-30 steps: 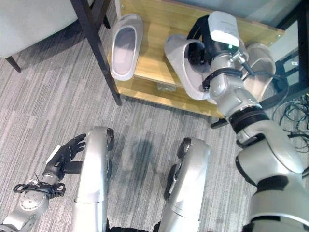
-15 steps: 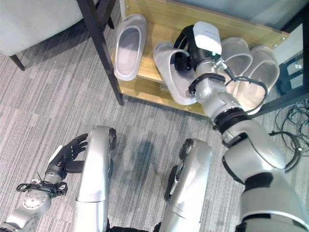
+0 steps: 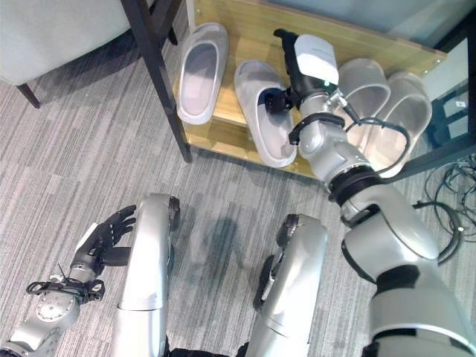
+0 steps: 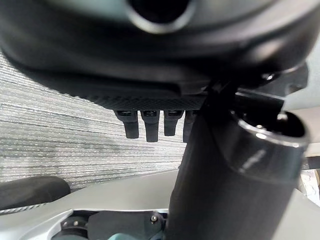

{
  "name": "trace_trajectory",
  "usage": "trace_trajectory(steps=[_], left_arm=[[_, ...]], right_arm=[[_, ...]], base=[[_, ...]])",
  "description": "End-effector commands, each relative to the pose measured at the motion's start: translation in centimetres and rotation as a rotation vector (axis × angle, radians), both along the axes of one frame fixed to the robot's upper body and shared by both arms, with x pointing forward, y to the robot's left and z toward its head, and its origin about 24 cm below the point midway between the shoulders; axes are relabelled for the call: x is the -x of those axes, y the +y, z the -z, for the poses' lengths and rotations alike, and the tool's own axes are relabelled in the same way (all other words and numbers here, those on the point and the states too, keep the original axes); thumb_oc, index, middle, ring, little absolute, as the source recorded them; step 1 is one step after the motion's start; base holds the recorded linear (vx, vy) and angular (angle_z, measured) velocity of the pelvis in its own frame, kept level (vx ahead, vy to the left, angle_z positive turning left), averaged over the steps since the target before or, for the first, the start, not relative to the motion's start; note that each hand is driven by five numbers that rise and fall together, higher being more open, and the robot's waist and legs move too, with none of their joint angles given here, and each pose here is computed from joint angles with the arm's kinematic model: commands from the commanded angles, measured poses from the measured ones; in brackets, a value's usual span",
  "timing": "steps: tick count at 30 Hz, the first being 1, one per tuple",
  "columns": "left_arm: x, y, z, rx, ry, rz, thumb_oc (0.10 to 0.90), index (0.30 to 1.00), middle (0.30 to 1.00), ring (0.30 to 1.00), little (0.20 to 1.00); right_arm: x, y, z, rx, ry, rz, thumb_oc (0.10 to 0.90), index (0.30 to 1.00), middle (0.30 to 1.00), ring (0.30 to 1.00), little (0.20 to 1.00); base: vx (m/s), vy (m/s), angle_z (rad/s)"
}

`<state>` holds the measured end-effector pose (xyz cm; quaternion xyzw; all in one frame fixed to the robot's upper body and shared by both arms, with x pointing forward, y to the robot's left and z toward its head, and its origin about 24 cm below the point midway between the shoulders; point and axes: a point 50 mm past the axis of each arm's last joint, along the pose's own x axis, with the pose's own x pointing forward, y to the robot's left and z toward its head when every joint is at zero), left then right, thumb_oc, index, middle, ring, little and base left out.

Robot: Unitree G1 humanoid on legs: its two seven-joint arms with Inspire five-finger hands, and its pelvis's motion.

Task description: Arrange the slippers neatly on the shoe rack.

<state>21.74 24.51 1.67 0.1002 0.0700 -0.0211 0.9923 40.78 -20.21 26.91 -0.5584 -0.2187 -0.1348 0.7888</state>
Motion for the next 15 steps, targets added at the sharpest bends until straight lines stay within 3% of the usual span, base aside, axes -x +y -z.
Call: trace_trajectory(steps=[1,15], left_arm=[[-2.1,-0.3,-0.6,-0.007,-0.043,-0.061,0.800,0.900,0.900,0.900,0.900],[-2.7,0.1,-1.1,0.003,-0.071,-0.088,0.800,0.900,0.900,0.900,0.900]], right_arm=[[1.5,1.5,-10.0,-0.017,-0.283,-0.043,0.800,0.900,0.900,0.900,0.900],[1.8,1.8,-11.2,0.015,-0.314,-0.024,0.800,0.900,0.900,0.900,0.900]], base=[[0.00,0.000,0.00],[0.00,-0.006,0.00]])
